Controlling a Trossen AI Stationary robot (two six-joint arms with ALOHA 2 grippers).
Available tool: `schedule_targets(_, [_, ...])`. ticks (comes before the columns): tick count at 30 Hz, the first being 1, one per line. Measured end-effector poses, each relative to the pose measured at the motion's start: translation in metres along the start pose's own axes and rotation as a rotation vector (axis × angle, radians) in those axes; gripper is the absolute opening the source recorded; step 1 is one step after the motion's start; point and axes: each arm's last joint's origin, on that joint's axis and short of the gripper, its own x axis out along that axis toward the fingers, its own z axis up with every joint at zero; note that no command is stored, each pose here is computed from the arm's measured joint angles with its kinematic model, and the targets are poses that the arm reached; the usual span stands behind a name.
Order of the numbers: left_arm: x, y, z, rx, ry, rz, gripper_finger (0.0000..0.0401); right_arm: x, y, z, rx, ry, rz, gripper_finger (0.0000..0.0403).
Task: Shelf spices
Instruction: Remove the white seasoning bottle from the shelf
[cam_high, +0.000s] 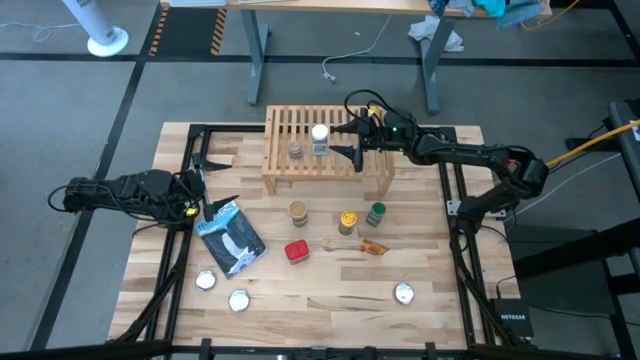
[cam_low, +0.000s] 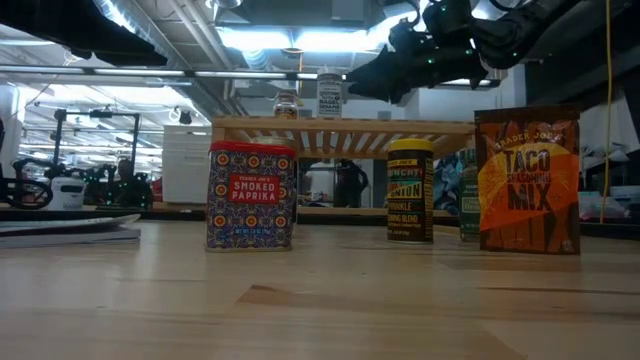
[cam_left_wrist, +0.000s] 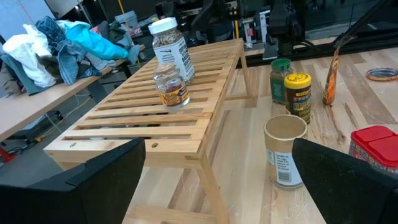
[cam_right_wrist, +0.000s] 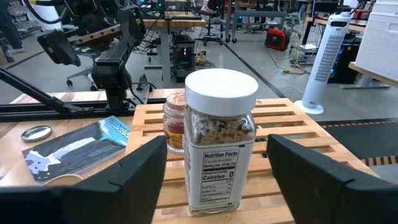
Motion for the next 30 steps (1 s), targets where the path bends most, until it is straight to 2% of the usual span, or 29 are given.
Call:
schedule_targets(6, [0.000,0.000,0.000,0.000,0.000,0.000,0.0400,-0.001,-0.003,0.000,0.007,0.002,-0.021,0.0376])
schedule_targets(8, [0.000,0.000,0.000,0.000,0.000,0.000,0.0400,-0.002,-0.004,0.000,0.011,0.002,-0.026,0.0393])
schedule_targets(15, [0.000,0.000,0.000,0.000,0.000,0.000,0.0400,-0.001,-0.008,-0.003,0.034,-0.014,0.044,0.0381])
schedule_targets(21, [0.000,0.000,0.000,0.000,0.000,0.000,0.0400,0.008,-0.012,-0.004,0.054,-0.009,0.066,0.0397])
schedule_targets(30, [0.000,0.000,0.000,0.000,0.000,0.000,0.0400,0.028,-0.020,-0.003,0.064,-0.005,0.118,0.0399])
